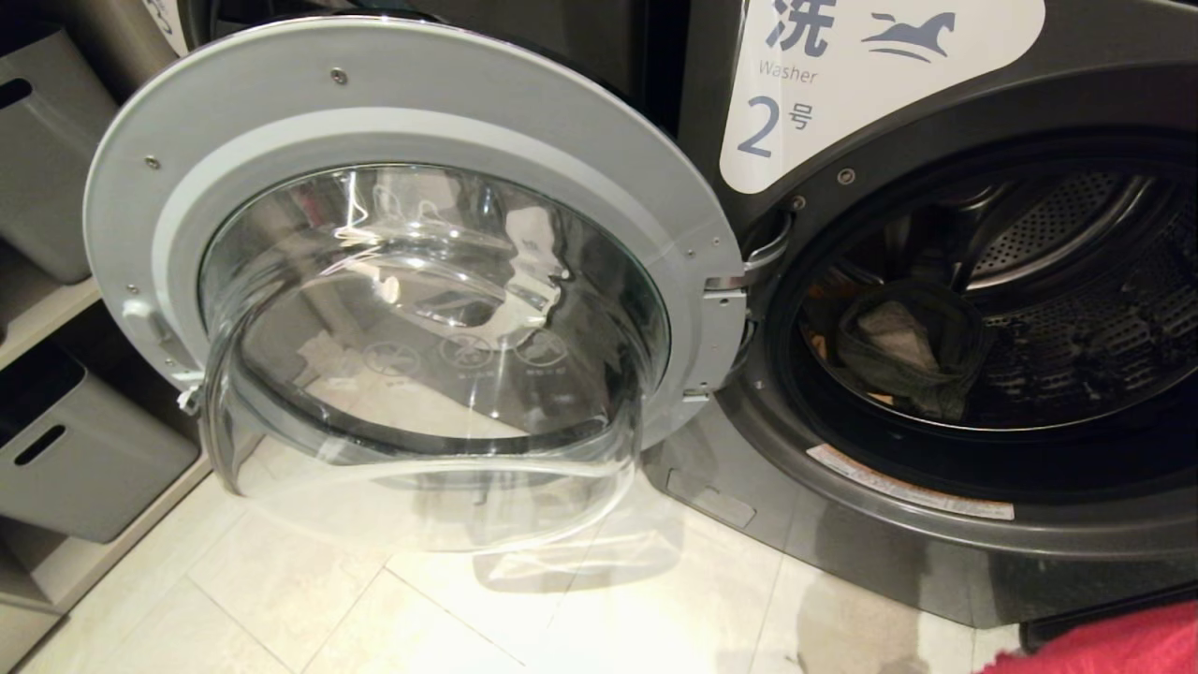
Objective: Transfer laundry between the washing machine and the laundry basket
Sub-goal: Pick a cloth and place it into the basket
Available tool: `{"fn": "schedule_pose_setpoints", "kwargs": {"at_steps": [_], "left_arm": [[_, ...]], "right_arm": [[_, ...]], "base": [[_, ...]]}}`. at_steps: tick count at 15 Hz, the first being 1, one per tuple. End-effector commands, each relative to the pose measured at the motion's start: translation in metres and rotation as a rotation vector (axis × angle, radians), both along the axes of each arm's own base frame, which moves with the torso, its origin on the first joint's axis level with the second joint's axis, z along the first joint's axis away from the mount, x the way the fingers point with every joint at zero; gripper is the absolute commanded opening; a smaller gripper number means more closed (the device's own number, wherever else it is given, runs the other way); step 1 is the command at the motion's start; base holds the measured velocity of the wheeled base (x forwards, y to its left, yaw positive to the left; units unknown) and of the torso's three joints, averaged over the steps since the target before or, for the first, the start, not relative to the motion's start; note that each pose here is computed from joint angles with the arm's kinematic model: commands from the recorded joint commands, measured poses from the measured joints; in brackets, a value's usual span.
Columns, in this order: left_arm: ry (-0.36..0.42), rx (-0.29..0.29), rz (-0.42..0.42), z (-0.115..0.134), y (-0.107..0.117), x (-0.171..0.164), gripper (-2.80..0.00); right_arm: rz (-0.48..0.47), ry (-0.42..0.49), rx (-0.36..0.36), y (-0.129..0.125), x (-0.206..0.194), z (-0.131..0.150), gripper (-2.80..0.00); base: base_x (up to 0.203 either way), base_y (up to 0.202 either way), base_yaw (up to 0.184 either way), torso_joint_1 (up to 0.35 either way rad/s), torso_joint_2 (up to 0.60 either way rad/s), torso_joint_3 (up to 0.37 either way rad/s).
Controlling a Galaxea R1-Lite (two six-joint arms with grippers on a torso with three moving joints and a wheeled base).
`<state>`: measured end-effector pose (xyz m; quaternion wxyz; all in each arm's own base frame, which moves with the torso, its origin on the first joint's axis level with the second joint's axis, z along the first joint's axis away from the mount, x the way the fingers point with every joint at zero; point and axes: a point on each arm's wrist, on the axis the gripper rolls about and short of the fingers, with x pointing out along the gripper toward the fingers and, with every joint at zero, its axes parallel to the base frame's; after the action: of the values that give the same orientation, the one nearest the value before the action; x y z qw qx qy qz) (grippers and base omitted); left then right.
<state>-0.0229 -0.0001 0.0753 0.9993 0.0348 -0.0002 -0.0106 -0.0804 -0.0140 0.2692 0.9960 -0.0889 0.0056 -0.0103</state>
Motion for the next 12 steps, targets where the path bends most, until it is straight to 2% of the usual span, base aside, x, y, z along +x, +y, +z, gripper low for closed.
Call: {"fn": "schedule_pose_setpoints", "kwargs": {"at_steps": [1,4,12], "left_arm": [[-0.002,-0.001,0.0,0.0,0.0,-0.0001,-2.8],[-0.002,-0.001,0.0,0.0,0.0,-0.0001,-2.8],[-0.002,-0.001,0.0,0.0,0.0,-0.0001,-2.8]], "right_arm": [[0.001,0.02,-0.004,0.0008,0.0066,0.0061,-2.8],[0.003,0.029,-0.005,0.0011,0.0084,0.0056,-2.8],[0.007,0.049,-0.006,0.0017,0.012,0.0018,-2.8]], "base": [[0.0,0.0,0.0,0.0,0.0,0.0],[0.003,0.001,-0.023,0.001,0.0,0.001],[-0.001,0.006,-0.143,0.002,0.0,0.003]]}}
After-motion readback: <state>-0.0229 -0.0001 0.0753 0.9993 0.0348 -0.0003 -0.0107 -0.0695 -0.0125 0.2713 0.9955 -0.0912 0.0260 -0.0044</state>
